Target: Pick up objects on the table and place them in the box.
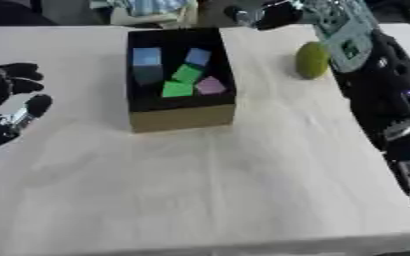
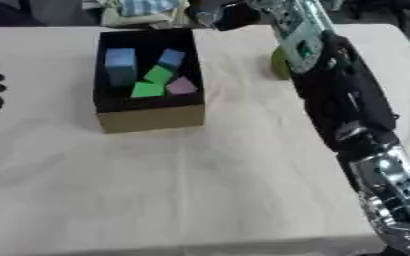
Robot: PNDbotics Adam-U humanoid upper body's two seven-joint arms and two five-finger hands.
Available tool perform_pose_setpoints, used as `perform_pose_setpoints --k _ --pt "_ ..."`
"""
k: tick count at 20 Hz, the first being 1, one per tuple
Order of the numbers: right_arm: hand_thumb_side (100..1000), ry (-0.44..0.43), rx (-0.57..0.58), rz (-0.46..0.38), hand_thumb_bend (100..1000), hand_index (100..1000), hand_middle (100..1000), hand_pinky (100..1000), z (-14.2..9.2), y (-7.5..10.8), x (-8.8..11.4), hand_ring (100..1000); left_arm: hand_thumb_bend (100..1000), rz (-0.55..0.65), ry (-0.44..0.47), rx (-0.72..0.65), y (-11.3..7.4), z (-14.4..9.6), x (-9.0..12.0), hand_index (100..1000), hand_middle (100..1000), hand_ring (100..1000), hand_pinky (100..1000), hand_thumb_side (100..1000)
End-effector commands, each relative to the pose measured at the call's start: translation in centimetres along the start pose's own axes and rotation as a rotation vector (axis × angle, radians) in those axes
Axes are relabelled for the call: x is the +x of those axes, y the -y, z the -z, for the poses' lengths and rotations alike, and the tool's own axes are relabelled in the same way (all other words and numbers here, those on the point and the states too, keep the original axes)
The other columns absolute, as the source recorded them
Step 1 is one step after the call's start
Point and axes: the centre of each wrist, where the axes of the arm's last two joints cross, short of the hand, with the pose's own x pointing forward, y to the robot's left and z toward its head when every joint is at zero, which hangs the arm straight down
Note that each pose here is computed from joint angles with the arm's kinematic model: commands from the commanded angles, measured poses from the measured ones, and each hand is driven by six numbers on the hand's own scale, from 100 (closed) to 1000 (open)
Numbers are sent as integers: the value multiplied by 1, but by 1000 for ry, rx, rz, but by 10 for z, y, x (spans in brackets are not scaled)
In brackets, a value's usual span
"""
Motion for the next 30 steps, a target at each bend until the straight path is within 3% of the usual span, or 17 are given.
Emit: perform_pose_setpoints --k 1,6,13,23,30 --pt "480 -107 -56 -8 415 986 892 743 -13 21 -24 855 632 36 11 19 -13 0 5 821 693 718 828 613" --pt "486 -268 -85 12 404 983 884 731 -33 18 -54 848 628 35 10 20 -13 0 4 822 694 718 828 614" --pt "503 -445 -75 70 392 978 872 719 -59 -3 -82 839 625 34 10 22 -13 0 4 821 694 719 828 615" --pt "508 -574 61 98 389 972 869 722 -87 -37 -102 837 621 30 13 20 -13 0 5 822 694 719 829 616" --pt "509 -619 131 108 387 971 867 724 -100 -58 -106 837 619 26 16 19 -12 0 5 822 694 719 829 617"
